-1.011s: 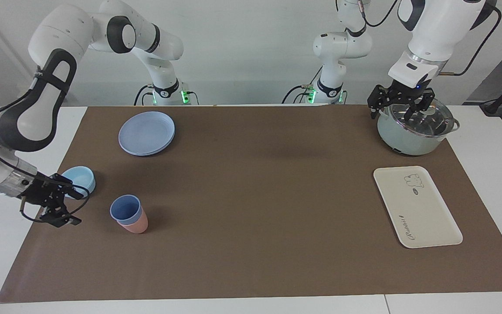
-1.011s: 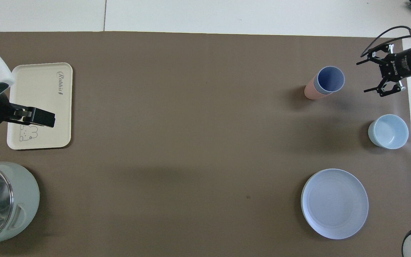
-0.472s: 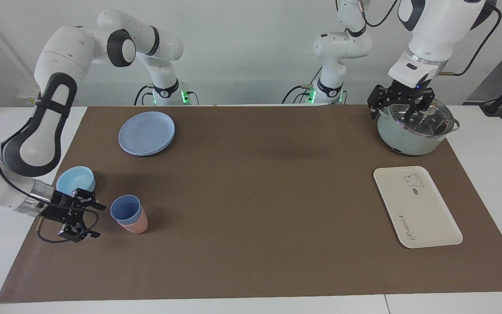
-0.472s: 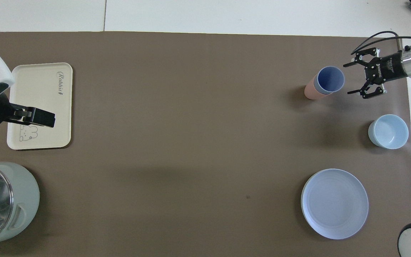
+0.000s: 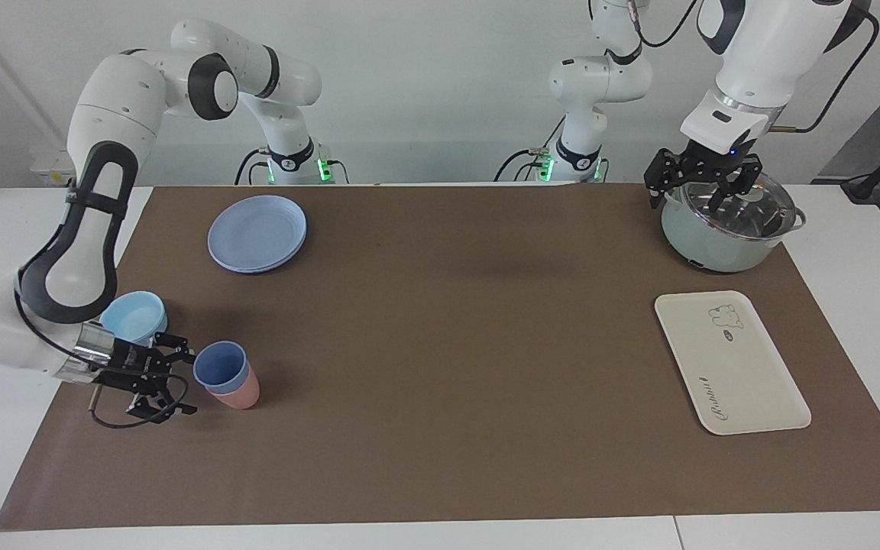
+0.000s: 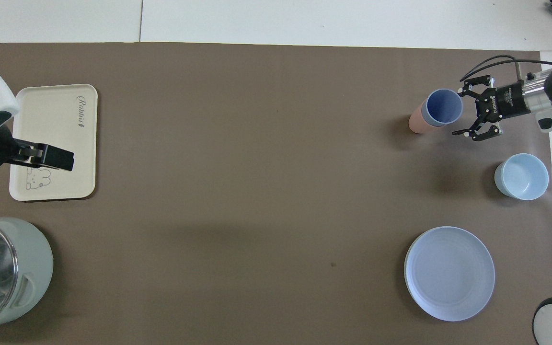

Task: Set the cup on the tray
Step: 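Lower the right gripper around the nested cups and close it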

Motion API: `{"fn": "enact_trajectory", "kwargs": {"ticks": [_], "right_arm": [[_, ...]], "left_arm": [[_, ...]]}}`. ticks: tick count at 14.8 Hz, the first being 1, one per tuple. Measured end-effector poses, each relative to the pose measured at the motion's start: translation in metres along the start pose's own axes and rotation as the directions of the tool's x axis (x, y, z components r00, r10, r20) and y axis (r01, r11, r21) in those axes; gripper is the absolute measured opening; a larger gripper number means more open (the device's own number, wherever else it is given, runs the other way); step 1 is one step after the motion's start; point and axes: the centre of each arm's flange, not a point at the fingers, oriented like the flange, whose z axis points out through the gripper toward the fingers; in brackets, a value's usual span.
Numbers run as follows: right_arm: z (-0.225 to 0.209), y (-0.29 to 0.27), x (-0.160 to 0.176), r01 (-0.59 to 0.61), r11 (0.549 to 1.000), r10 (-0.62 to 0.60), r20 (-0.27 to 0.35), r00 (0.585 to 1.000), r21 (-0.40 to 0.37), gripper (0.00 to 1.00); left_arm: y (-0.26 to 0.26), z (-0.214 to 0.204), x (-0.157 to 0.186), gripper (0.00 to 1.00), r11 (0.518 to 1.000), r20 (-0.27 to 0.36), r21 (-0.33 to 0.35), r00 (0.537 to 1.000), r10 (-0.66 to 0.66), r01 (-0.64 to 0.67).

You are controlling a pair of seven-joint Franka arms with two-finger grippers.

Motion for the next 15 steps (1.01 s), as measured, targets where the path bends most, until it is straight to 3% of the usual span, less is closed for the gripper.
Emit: {"fn": "enact_trajectory", "kwargs": {"ticks": [4,10,15], "right_arm": [[0.017,0.004,0.004,-0.002,1.000,0.002,0.050,0.999,0.001,1.00],[0.047,0.003,-0.005,0.004,1.000,-0.005,0.073,0.997,0.013,1.00],[0.056,0.007,-0.004,-0.033,0.999,0.029,0.138,0.990,0.028,1.00]], "left_arm": [[0.000,0.000,0.000,1.00,1.000,0.000,0.000,1.000,0.000,0.000],[0.000,0.000,0.000,1.00,1.000,0.000,0.000,1.000,0.000,0.000],[0.000,0.000,0.000,1.00,1.000,0.000,0.000,1.000,0.000,0.000]]}}
